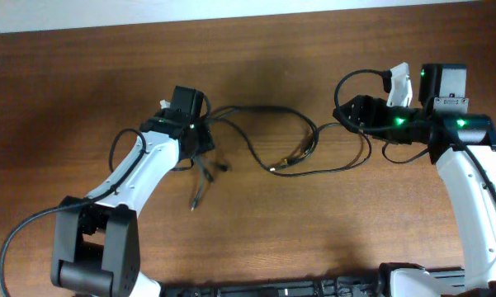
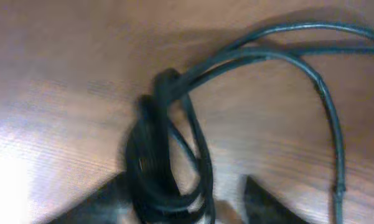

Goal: Untangle cables

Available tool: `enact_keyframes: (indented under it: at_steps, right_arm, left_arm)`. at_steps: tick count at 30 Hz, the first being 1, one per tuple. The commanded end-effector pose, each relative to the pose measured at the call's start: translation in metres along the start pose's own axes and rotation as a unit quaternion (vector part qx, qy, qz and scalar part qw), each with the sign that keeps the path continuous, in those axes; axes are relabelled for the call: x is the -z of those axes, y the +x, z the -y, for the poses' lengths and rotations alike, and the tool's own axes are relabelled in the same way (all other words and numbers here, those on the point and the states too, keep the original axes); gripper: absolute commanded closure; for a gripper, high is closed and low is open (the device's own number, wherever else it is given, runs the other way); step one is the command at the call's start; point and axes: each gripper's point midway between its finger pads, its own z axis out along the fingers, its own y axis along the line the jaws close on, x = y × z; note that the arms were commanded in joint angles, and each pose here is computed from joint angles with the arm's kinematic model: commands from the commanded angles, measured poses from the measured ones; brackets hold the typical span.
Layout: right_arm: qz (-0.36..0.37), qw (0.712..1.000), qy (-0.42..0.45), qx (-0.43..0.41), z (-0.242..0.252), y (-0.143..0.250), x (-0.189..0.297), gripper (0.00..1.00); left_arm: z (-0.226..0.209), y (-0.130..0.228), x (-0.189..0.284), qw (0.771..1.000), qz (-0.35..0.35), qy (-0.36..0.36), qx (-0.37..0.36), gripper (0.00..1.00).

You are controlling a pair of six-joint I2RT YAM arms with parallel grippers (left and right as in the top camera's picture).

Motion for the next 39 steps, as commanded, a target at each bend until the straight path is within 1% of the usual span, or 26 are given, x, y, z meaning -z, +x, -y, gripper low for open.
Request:
enact_keyframes:
  at_steps: [1, 3, 6, 8, 10, 11, 12, 13, 14, 15, 17, 18, 19, 20, 21, 23, 24, 25, 26, 28, 30, 31, 33, 35, 36, 39]
  right_arm:
    - [0.004, 1.0, 0.003, 0.008, 0.0, 0.0, 0.004, 0.16]
    - [0.001, 1.0, 0.016, 0.004, 0.004, 0.002, 0.004, 0.16]
    - [-0.001, 1.0, 0.016, 0.003, 0.004, 0.004, 0.004, 0.16]
    - [-0.003, 1.0, 0.014, 0.003, 0.004, 0.004, 0.004, 0.17]
    - [-0.008, 1.0, 0.012, 0.007, 0.003, 0.007, 0.004, 0.17]
    - [-0.013, 0.999, -0.003, 0.036, -0.002, 0.009, 0.004, 0.17]
    - [-0.019, 0.997, -0.025, 0.066, -0.009, 0.012, 0.004, 0.17]
    - [-0.026, 0.991, -0.066, 0.115, -0.023, 0.017, 0.006, 0.17]
    - [-0.029, 0.983, -0.098, 0.152, -0.033, 0.022, 0.009, 0.17]
    - [-0.03, 0.975, -0.122, 0.182, -0.041, 0.027, 0.012, 0.18]
    - [-0.028, 0.963, -0.147, 0.225, -0.052, 0.034, 0.02, 0.17]
    - [-0.025, 0.957, -0.151, 0.245, -0.055, 0.038, 0.024, 0.17]
    - [-0.021, 0.953, -0.15, 0.264, -0.059, 0.041, 0.028, 0.17]
    - [-0.014, 0.946, -0.152, 0.284, -0.064, 0.044, 0.034, 0.17]
    - [-0.006, 0.941, -0.153, 0.302, -0.068, 0.046, 0.039, 0.18]
    - [0.026, 0.917, -0.154, 0.368, -0.085, 0.053, 0.057, 0.17]
    - [0.036, 0.907, -0.155, 0.389, -0.09, 0.056, 0.064, 0.17]
    - [0.047, 0.898, -0.155, 0.409, -0.095, 0.059, 0.069, 0.17]
    - [0.055, 0.89, -0.155, 0.425, -0.099, 0.061, 0.074, 0.17]
    - [0.069, 0.874, -0.156, 0.456, -0.105, 0.066, 0.082, 0.17]
    - [0.082, 0.852, -0.159, 0.491, -0.113, 0.072, 0.089, 0.17]
    - [0.088, 0.84, -0.161, 0.51, -0.116, 0.075, 0.092, 0.19]
    - [0.1, 0.811, -0.165, 0.552, -0.124, 0.082, 0.098, 0.25]
    - [0.108, 0.792, -0.167, 0.577, -0.129, 0.086, 0.101, 0.28]
    - [0.11, 0.786, -0.167, 0.585, -0.129, 0.087, 0.102, 0.28]
    - [0.115, 0.783, -0.165, 0.589, -0.13, 0.085, 0.102, 0.28]
  left_arm:
    - [0.011, -0.005, -0.001, 1.0, 0.002, 0.025, 0.009, 0.89]
    - [0.01, -0.005, -0.001, 1.0, 0.001, 0.025, 0.009, 1.0]
    - [0.009, -0.003, -0.001, 1.0, -0.003, 0.023, 0.008, 1.0]
    - [0.01, -0.003, 0.0, 1.0, -0.002, 0.025, -0.018, 1.0]
    - [0.019, -0.002, 0.002, 0.997, -0.007, 0.049, -0.064, 1.0]
    - [0.034, -0.001, 0.006, 0.99, -0.011, 0.089, -0.113, 1.0]
    - [0.051, 0.0, 0.013, 0.976, -0.01, 0.137, -0.167, 1.0]
    - [0.08, 0.003, 0.03, 0.941, -0.001, 0.221, -0.256, 1.0]
    - [0.105, 0.009, 0.052, 0.892, 0.014, 0.302, -0.335, 1.0]
    - [0.13, 0.02, 0.085, 0.82, 0.04, 0.397, -0.41, 1.0]
    - [0.147, 0.031, 0.121, 0.742, 0.074, 0.48, -0.462, 1.0]
    - [0.151, 0.035, 0.136, 0.708, 0.09, 0.511, -0.479, 1.0]
    - [0.155, 0.039, 0.15, 0.68, 0.104, 0.535, -0.49, 1.0]
    - [0.156, 0.042, 0.162, 0.658, 0.116, 0.553, -0.498, 1.0]
    - [0.157, 0.043, 0.172, 0.643, 0.125, 0.565, -0.502, 1.0]
    - [0.159, 0.049, 0.199, 0.607, 0.14, 0.6, -0.502, 1.0]
    - [0.159, 0.051, 0.207, 0.596, 0.14, 0.613, -0.499, 1.0]
    - [0.159, 0.054, 0.218, 0.578, 0.141, 0.633, -0.495, 1.0]
    - [0.158, 0.056, 0.225, 0.567, 0.142, 0.645, -0.492, 1.0]
    - [0.158, 0.06, 0.24, 0.536, 0.146, 0.674, -0.487, 1.0]
    - [0.157, 0.064, 0.255, 0.501, 0.149, 0.702, -0.483, 1.0]
    - [0.157, 0.067, 0.259, 0.492, 0.148, 0.709, -0.483, 1.0]
    - [0.162, 0.074, 0.26, 0.485, 0.141, 0.713, -0.487, 1.0]
    - [0.167, 0.085, 0.264, 0.473, 0.132, 0.719, -0.492, 1.0]
    - [0.17, 0.09, 0.265, 0.467, 0.127, 0.722, -0.495, 1.0]
    - [0.176, 0.103, 0.269, 0.453, 0.116, 0.728, -0.501, 1.0]
